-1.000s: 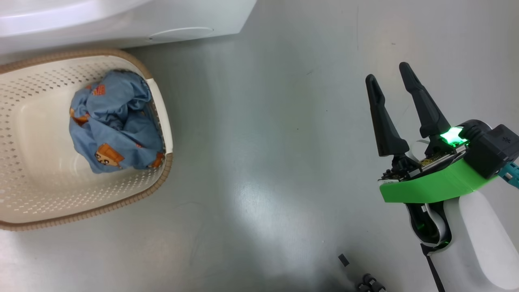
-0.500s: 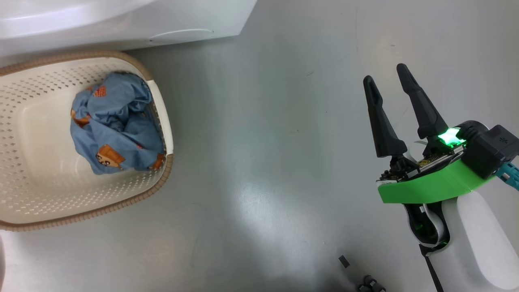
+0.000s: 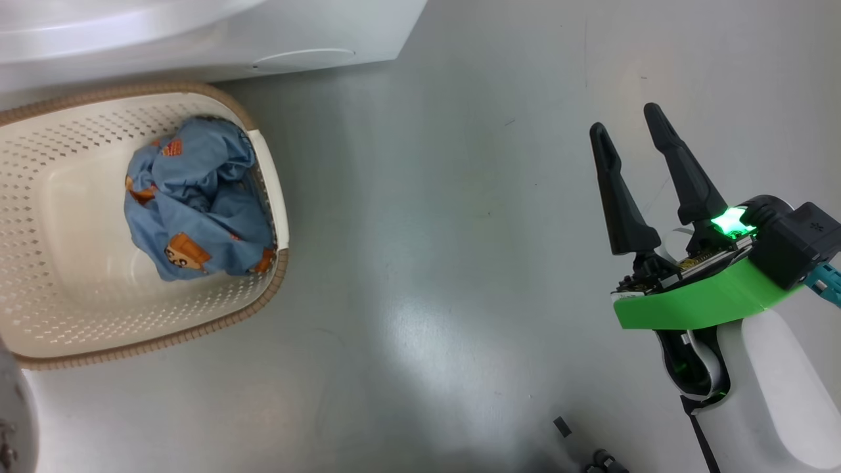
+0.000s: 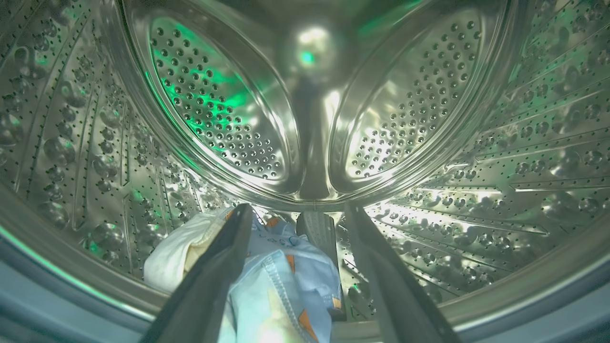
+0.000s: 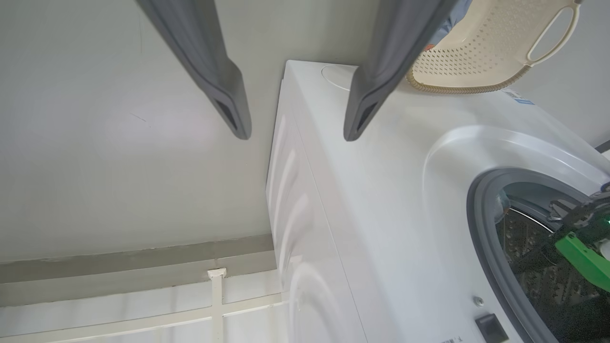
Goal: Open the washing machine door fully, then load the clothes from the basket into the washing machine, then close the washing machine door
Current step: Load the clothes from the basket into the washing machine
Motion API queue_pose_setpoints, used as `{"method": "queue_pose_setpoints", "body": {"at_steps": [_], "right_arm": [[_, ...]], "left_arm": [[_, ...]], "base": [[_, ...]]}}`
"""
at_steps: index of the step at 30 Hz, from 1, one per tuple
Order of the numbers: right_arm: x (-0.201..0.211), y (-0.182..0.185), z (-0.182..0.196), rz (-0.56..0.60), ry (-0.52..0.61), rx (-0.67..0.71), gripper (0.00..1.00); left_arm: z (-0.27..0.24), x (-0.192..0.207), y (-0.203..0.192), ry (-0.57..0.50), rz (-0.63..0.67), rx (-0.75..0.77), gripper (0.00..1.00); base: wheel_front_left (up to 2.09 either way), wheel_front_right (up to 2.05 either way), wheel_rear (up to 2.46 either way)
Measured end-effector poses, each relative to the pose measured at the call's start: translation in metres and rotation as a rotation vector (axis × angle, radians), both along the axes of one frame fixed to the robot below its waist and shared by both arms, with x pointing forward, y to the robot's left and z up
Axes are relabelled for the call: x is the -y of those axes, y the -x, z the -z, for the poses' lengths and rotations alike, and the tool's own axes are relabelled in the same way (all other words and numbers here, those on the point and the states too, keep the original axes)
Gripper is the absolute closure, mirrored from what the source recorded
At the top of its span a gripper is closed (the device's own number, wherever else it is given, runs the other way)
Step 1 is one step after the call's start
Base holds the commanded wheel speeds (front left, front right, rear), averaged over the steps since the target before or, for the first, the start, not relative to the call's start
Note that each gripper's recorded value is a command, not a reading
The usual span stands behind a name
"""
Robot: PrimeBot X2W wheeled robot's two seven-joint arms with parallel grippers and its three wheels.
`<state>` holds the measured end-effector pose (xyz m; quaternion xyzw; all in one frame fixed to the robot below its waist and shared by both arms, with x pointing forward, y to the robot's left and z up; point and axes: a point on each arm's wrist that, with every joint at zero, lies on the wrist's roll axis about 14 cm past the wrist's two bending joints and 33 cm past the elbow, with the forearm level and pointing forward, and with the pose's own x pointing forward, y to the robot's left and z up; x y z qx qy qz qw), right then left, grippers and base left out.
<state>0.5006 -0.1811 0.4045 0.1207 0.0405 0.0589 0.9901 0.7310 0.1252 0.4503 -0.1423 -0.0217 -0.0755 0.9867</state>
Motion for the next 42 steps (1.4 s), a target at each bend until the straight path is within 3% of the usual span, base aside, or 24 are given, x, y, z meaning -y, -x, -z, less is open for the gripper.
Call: {"method": "queue_pose_setpoints", "body": {"at_steps": [18,42], "right_arm": [[0.005,0.001,-0.011,0.005,0.011,0.025,0.0],[0.016,0.045,-0.053,0.009,0.049,0.062,0.0]], "left_arm": [[0.029,-0.023,0.06,0.113,-0.092,-0.053,0.0],[0.028,-0.037,0.2,0.024,-0.086,-0.142,0.0]], "base": [[0.0,0.0,0.0],[0.0,0.0,0.0]]}}
